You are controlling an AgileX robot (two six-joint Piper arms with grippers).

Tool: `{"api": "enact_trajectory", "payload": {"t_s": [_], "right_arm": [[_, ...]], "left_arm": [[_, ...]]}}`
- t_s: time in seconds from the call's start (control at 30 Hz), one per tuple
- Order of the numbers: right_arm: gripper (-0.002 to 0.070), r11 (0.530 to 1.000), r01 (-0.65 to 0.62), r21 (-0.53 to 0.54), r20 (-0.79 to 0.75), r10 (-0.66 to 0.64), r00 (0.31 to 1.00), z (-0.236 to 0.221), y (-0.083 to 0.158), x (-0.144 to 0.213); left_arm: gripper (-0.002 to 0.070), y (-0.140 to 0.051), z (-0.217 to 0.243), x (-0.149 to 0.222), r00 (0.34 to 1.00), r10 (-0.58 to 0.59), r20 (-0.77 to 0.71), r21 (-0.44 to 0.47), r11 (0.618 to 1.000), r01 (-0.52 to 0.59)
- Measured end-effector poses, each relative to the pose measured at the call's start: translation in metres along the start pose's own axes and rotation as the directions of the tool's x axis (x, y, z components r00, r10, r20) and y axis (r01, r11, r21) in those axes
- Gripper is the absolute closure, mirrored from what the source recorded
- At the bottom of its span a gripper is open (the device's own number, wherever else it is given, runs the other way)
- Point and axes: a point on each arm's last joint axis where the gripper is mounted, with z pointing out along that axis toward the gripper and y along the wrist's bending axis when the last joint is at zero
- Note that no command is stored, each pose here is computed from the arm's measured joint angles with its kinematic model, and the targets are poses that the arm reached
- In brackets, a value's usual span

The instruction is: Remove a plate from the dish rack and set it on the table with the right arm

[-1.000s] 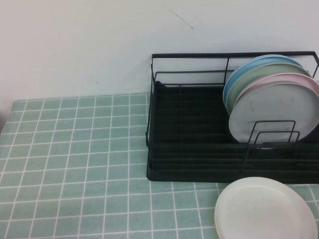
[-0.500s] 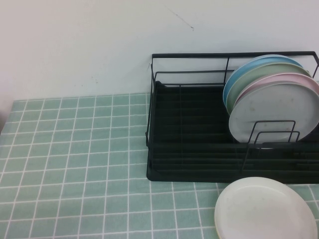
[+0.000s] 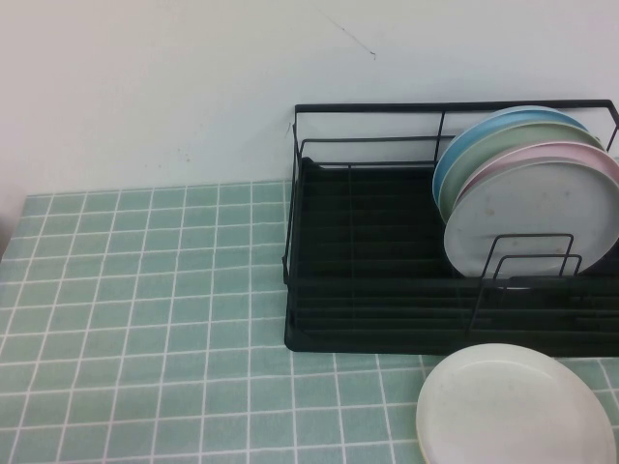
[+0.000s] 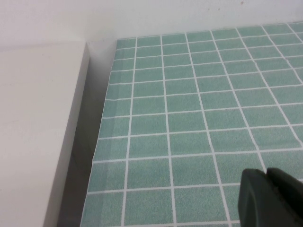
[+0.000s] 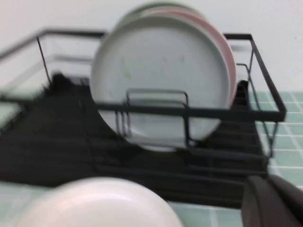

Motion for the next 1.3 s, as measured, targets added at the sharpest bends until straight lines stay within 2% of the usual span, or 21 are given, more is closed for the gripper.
{"api": "enact_trajectory", "payload": {"t_s": [0.1, 0.2, 0.4, 0.53, 0.6, 0.67, 0.8, 1.0, 1.1, 1.2, 1.3], "right_arm": [[0.0678, 0.993, -0.120, -0.023, 0.028, 0.121, 0.992, 0.000, 0.002, -0.003], [0.0678, 0.964, -0.262, -0.051, 0.059, 0.265, 0.963, 0.000, 0.003, -0.006], [0.0678, 0.929, -0.365, -0.056, 0.110, 0.369, 0.923, -0.001, 0.001, -0.011], [0.0678, 0.865, -0.495, -0.085, 0.135, 0.502, 0.854, -0.001, 0.001, -0.015], [0.0678, 0.858, -0.505, -0.097, 0.145, 0.514, 0.845, -0.002, 0.001, -0.021], [0.0678, 0.877, -0.468, -0.109, 0.141, 0.480, 0.866, -0.003, 0.003, -0.038], [0.0678, 0.930, -0.350, -0.115, 0.028, 0.355, 0.934, 0.011, 0.006, -0.069], [0.0678, 0.980, -0.094, -0.176, -0.180, 0.062, 0.982, 0.064, 0.006, -0.099], [0.0678, 0.972, 0.053, -0.228, -0.217, -0.104, 0.971, 0.097, 0.002, -0.115], [0.0674, 0.945, 0.169, -0.280, -0.222, -0.235, 0.946, 0.129, -0.001, -0.128], [0.0634, 0.911, 0.263, -0.318, -0.214, -0.340, 0.916, 0.158, -0.005, -0.137]], "left_arm": [[0.0678, 0.000, 0.000, 0.000, 1.000, 0.000, 0.000, 0.000, 1.000, 0.000], [0.0678, 0.000, 0.000, 0.000, 1.000, 0.000, 0.000, 0.000, 1.000, 0.000], [0.0678, 0.000, 0.000, 0.000, 1.000, 0.000, 0.000, 0.000, 1.000, 0.000], [0.0678, 0.000, 0.000, 0.000, 1.000, 0.000, 0.000, 0.000, 1.000, 0.000], [0.0678, 0.000, 0.000, 0.000, 1.000, 0.000, 0.000, 0.000, 1.000, 0.000], [0.0678, 0.000, 0.000, 0.000, 1.000, 0.000, 0.000, 0.000, 1.000, 0.000], [0.0678, 0.000, 0.000, 0.000, 1.000, 0.000, 0.000, 0.000, 1.000, 0.000], [0.0678, 0.000, 0.000, 0.000, 1.000, 0.000, 0.000, 0.000, 1.000, 0.000], [0.0678, 0.000, 0.000, 0.000, 1.000, 0.000, 0.000, 0.000, 1.000, 0.000], [0.0678, 0.000, 0.000, 0.000, 1.000, 0.000, 0.000, 0.000, 1.000, 0.000], [0.0678, 0.000, 0.000, 0.000, 1.000, 0.000, 0.000, 0.000, 1.000, 0.000]]}}
